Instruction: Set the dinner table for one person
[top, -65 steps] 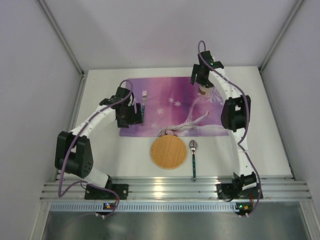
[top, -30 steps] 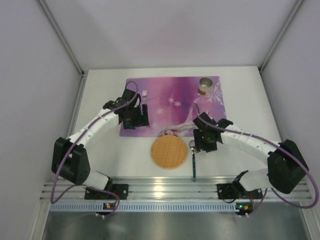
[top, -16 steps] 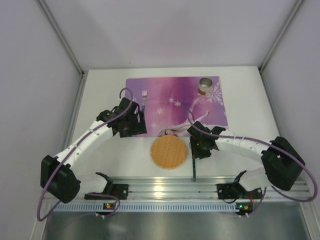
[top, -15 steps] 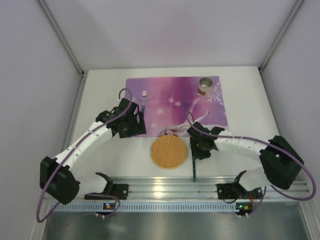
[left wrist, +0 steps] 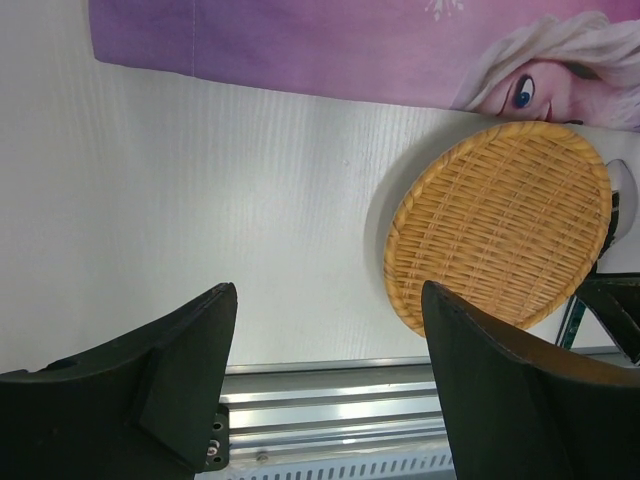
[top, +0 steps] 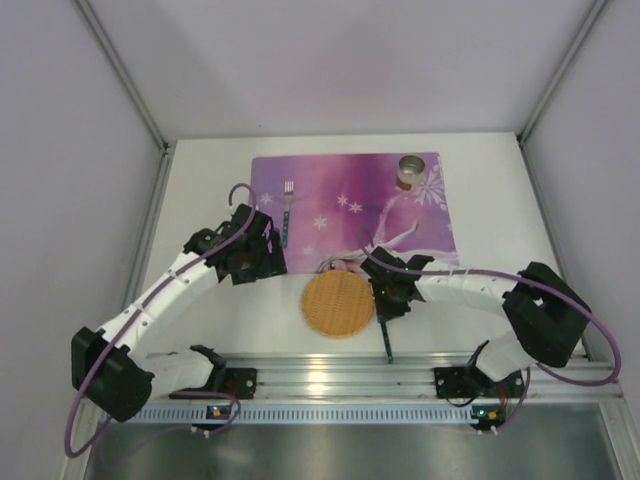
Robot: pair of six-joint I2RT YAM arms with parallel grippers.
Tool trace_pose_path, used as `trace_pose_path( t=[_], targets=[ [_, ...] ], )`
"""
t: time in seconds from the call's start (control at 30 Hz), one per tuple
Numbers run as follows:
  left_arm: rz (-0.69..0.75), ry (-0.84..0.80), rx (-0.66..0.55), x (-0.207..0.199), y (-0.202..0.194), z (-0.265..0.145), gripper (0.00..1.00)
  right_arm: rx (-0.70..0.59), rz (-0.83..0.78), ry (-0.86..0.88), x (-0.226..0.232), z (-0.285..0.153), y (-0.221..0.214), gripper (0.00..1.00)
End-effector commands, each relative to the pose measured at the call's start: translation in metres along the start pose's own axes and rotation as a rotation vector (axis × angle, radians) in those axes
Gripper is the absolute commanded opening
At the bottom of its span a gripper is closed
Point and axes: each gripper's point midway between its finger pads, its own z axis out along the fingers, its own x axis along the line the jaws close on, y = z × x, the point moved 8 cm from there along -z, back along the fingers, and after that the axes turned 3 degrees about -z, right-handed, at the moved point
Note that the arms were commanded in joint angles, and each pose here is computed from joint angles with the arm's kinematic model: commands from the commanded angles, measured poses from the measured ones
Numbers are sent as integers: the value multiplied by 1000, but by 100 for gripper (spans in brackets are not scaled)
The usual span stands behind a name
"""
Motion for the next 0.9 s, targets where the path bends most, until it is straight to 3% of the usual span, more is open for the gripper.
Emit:
trace_pose_path(
  t=[0.0,0.1,0.3,0.43,0.63,0.87],
  targets=[
    [-12,14,-13,3,-2,-3,80,32,-25,-38,-1,16,-11,13],
    [-9,13,-9,2,-2,2,80,38,-46,-66,-5,13,-12,0],
    [8,12,-8,-2,2,12,80,20,-67,-85,-14,-16,-13,0],
    [25,10,-17,-9,10,18,80,-53,-81,-141,-24,-59,-6,0],
    [61,10,-42,-25,30,28,80,-176,-88,-201,-33,-101,46,0],
    [111,32,-68,-40,54,41,80,-249,-45,-224,-56,-111,153,0]
  ],
)
